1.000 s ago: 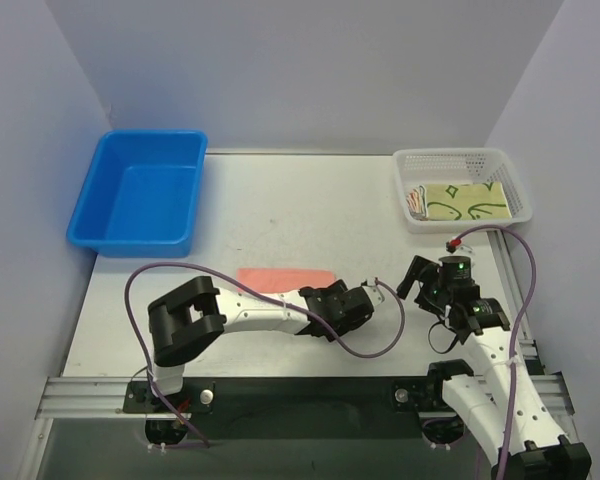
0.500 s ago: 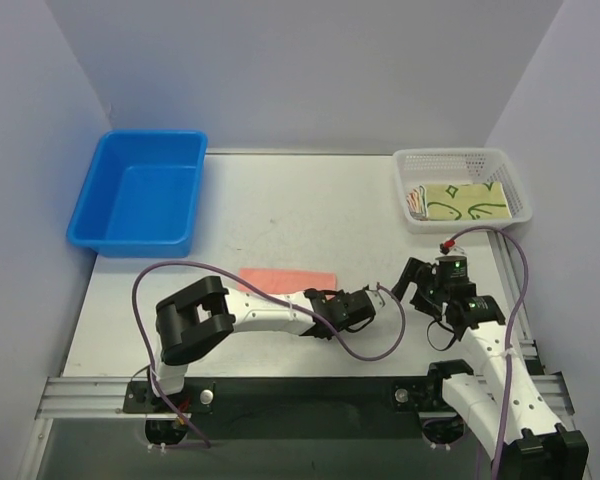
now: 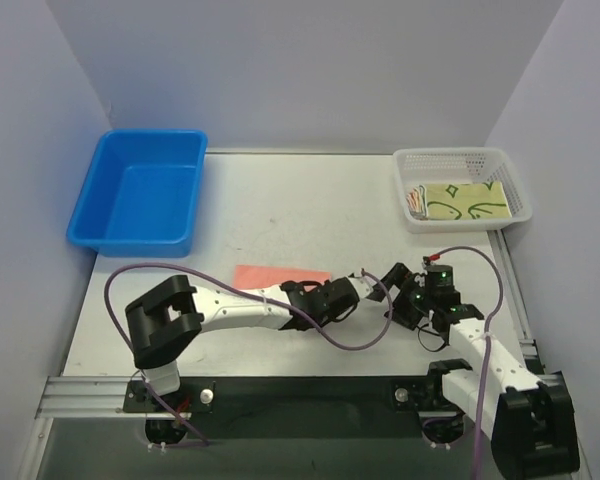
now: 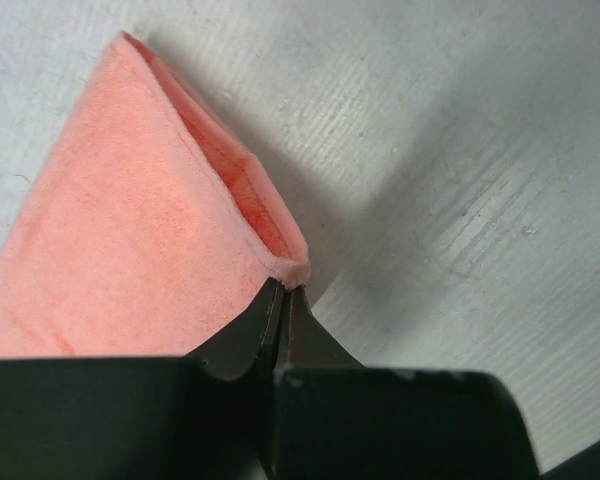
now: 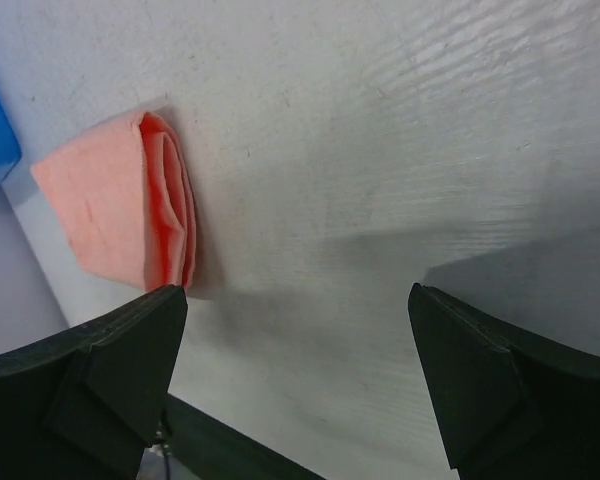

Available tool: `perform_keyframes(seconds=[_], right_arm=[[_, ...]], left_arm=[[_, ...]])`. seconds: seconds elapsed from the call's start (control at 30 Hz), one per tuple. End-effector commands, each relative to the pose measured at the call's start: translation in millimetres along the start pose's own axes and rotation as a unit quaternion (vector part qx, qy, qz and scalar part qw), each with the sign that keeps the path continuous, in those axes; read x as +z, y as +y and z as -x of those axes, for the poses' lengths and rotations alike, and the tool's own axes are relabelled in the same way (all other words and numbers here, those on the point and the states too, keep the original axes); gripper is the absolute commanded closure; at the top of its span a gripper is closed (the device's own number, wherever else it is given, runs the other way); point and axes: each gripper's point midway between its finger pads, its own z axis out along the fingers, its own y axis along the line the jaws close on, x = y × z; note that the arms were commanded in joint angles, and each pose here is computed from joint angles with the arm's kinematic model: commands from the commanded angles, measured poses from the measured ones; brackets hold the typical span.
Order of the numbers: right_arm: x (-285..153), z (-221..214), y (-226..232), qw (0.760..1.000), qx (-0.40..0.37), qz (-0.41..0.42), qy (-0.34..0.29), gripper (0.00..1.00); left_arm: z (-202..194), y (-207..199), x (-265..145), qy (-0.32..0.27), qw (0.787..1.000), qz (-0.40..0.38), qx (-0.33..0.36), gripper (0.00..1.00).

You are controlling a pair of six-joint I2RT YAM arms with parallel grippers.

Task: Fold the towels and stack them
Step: Neatly place the folded towel into the bin

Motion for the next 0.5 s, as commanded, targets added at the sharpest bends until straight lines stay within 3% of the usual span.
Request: perform_keyframes(seconds=[0.0, 0.3, 0.47], right_arm=[[9.5, 5.7, 42.4, 0.993, 0.066, 0.095, 0.007, 0.0], [59.6, -17.7, 67.5, 0.984, 0.132, 0.102, 0.063, 0.0], [80.9, -40.5, 54.8, 0.977, 0.186, 0.057, 0.088, 0.0]], left_arm=[[36.2, 9.0, -21.5, -0.072, 0.996, -0.024, -0.055, 1.0], [35.1, 14.8, -23.0, -0.077, 0.994, -0.036, -0.074, 1.0], [38.1, 15.2, -23.7, -0.08, 0.993, -0.038, -0.078, 1.0]])
